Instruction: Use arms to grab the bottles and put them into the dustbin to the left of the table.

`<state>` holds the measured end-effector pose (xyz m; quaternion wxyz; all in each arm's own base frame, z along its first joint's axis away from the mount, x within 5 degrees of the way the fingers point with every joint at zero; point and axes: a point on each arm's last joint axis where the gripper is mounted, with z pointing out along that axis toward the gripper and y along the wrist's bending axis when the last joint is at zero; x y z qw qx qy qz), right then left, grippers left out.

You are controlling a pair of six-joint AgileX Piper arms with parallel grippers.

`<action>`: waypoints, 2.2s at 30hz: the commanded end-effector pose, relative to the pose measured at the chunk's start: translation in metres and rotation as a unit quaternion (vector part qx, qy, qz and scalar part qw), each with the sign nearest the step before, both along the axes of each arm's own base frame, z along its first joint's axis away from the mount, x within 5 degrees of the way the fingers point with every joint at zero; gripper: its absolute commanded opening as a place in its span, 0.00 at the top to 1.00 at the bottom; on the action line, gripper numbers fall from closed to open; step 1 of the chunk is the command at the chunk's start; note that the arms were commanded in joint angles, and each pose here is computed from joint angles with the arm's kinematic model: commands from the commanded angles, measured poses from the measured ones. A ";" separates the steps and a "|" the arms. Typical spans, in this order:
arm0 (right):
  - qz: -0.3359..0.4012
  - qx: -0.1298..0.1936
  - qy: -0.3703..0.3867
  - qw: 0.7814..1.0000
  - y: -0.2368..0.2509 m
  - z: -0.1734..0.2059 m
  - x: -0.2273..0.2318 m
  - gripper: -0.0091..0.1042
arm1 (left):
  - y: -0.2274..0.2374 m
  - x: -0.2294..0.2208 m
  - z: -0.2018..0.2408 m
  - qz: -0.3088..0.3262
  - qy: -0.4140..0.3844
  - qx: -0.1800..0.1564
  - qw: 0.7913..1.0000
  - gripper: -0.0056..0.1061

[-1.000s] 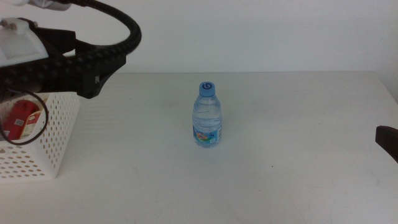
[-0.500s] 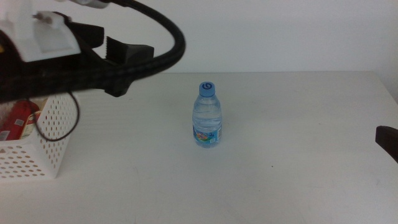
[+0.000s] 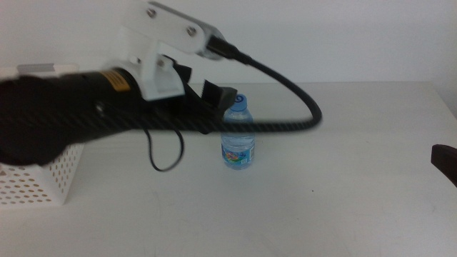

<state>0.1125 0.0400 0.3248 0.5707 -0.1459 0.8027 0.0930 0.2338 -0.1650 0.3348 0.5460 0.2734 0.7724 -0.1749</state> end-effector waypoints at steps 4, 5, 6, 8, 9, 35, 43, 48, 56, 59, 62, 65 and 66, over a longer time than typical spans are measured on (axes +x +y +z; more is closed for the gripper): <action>0.004 0.009 -0.042 0.999 0.001 0.014 0.002 0.41 | -0.005 -0.006 -0.008 0.036 -0.062 -0.065 0.995 0.31; 0.004 0.009 -0.042 0.999 0.001 0.014 0.002 0.41 | -0.005 -0.008 -0.014 0.040 -0.069 -0.069 0.994 0.31; 0.004 0.009 -0.042 0.999 0.001 0.014 0.002 0.41 | -0.005 -0.011 -0.020 0.044 -0.075 -0.072 0.994 0.31; 0.004 0.009 -0.042 0.999 0.001 0.014 0.002 0.41 | -0.004 -0.015 -0.029 0.054 -0.083 -0.082 0.992 0.31; 0.004 0.009 -0.042 0.999 0.001 0.014 0.002 0.41 | -0.002 -0.016 -0.034 0.060 -0.080 -0.086 0.991 0.31; 0.004 0.009 -0.042 0.999 0.001 0.014 0.002 0.41 | -0.034 0.023 -0.127 0.045 -0.153 -0.131 0.979 0.14; 0.004 0.009 -0.042 0.999 0.001 0.014 0.002 0.41 | -0.027 0.051 -0.133 0.032 -0.141 -0.137 0.980 0.14; 0.004 0.009 -0.042 0.999 0.001 0.014 0.002 0.41 | -0.030 0.066 -0.137 0.009 -0.130 -0.149 0.980 0.14; 0.004 0.009 -0.042 0.999 0.001 0.014 0.002 0.41 | -0.044 0.087 -0.149 0.006 -0.124 -0.144 0.982 0.14; 0.004 0.009 -0.042 0.999 0.001 0.014 0.002 0.41 | -0.049 0.095 -0.153 0.007 -0.122 -0.148 0.981 0.14; 0.004 0.009 -0.042 0.999 0.001 0.014 0.002 0.41 | -0.051 0.101 -0.160 0.016 -0.113 -0.150 0.982 0.14; 0.004 0.009 -0.042 0.999 0.001 0.014 0.002 0.41 | -0.050 0.104 -0.168 0.029 -0.105 -0.150 0.983 0.14; 0.004 0.009 -0.042 0.999 0.001 0.014 0.002 0.41 | -0.050 0.105 -0.170 0.033 -0.104 -0.151 0.983 0.14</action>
